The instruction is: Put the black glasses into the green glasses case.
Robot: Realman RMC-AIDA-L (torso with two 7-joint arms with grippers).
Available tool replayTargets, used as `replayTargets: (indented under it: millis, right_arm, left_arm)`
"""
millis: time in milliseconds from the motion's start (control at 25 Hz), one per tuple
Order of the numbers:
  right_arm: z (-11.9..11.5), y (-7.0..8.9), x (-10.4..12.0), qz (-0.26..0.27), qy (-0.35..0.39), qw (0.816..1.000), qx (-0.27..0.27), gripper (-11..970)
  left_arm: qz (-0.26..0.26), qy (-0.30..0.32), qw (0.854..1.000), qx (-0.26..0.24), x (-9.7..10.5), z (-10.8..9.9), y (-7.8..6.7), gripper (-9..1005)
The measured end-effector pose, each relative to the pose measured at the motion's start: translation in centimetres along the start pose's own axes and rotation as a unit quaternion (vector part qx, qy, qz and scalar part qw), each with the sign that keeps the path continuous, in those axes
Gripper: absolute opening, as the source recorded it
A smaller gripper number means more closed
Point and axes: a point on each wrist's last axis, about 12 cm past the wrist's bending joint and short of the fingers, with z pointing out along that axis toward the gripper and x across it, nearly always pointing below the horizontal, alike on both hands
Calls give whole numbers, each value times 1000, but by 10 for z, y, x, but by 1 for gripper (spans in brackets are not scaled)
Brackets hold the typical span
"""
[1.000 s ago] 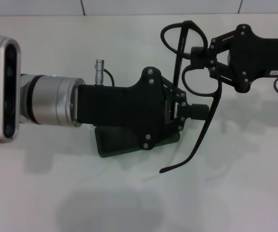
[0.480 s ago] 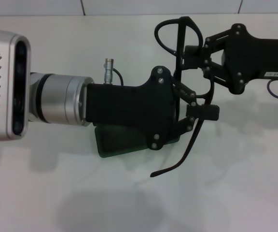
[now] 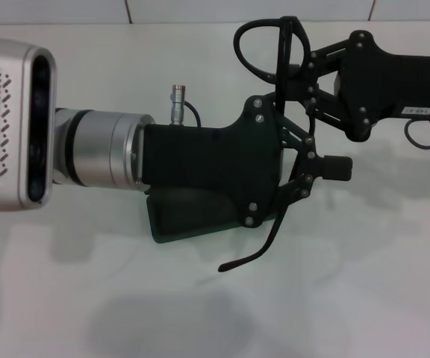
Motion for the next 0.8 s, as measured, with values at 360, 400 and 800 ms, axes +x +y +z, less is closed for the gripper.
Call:
replayTargets:
  millis: [360,400,800]
  right_arm:
    - [1,3,-2,0,-9,1000,-12,89]
    - [1,3,-2,0,-10,1000,-14,89]
    - [0,6,-2,1,-15,1000,-18,89]
  left_arm:
    - [-8,1,1000,2,4,9,4,9]
    - [-8,3,1000,3,5,9,5,9]
    - [-10,3,1000,-6,6,13,7,10]
